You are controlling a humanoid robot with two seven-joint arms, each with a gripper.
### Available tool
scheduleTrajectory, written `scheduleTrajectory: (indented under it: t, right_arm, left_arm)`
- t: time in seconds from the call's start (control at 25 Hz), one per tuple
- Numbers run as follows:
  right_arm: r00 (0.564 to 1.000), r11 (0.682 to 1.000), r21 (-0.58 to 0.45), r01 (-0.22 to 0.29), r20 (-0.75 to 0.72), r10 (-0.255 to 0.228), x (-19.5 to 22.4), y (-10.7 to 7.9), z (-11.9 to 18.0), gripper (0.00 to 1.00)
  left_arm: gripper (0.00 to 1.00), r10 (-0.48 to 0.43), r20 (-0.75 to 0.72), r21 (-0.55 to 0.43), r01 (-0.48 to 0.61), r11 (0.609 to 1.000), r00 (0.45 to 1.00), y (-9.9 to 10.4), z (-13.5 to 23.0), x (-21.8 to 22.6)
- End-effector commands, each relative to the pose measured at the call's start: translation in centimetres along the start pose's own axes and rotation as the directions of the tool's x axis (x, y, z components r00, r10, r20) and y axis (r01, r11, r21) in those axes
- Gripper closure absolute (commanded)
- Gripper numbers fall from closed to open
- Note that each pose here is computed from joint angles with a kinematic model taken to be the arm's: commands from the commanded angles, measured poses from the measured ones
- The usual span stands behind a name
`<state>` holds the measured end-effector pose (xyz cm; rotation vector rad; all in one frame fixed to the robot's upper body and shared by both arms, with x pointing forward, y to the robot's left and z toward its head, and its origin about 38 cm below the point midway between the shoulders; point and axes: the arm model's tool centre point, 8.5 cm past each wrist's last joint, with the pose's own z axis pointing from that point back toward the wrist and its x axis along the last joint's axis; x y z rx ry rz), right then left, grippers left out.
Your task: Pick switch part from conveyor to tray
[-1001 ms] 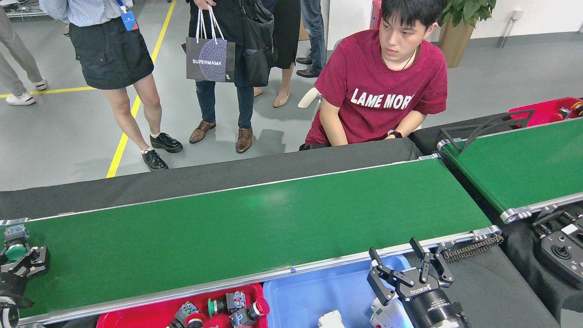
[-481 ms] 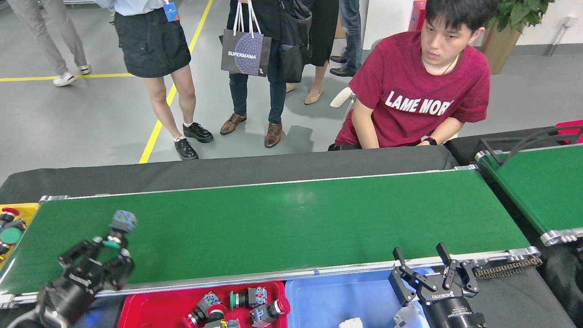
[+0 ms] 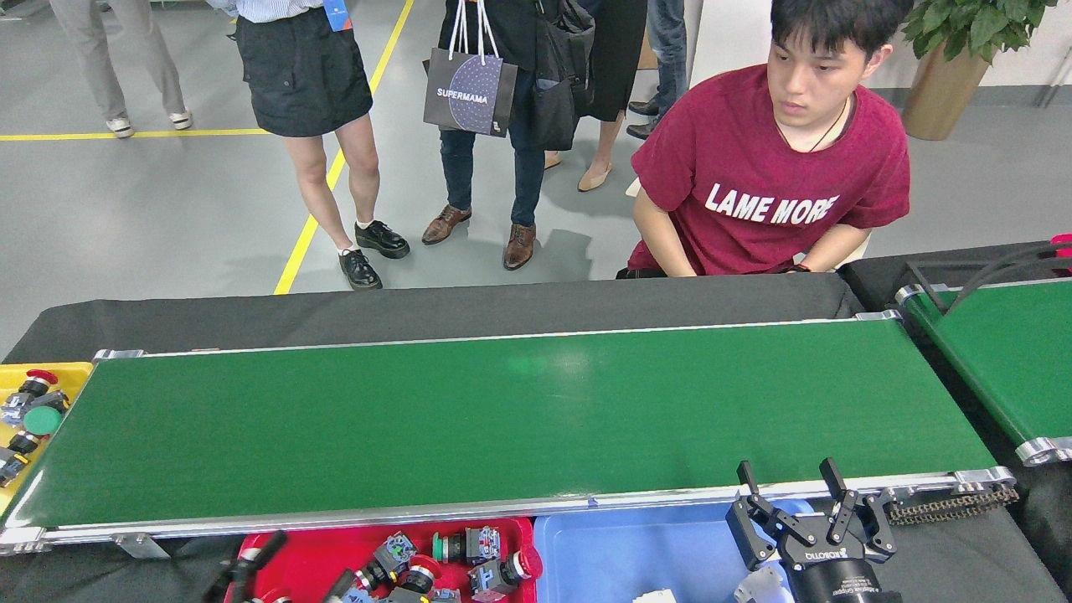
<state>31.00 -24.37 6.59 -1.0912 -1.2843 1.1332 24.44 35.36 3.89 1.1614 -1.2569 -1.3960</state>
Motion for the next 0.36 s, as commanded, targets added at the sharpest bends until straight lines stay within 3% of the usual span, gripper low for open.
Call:
scheduleTrajectory:
  t: [0.0, 0.16, 0.32]
  right_arm:
    - [1.000, 1.000, -0.021, -0.002, -0.009, 0.002, -0.3, -0.7, -0.1, 0.03]
    - [1.000, 1.000, -0.027, -0.005, -0.030, 0.004, -1.1, -0.9, -0.1, 0.03]
    - [1.000, 1.000, -0.024, -0.003, -0.031, 0.002, -1.0, -0.9, -0.1, 0.03]
  left_arm:
    - [0.00, -0.014, -0.117, -0.027, 0.011, 1.000, 0.993, -0.7, 1.4, -3.0]
    - [0.00, -0.002, -0.165, -0.079, -0.011, 0.997, 0.986, -2.5, 2.7, -4.5]
    - [0.00, -0.006, -0.164, -0.068, -0.006, 0.998, 0.986, -2.1, 2.5, -4.5]
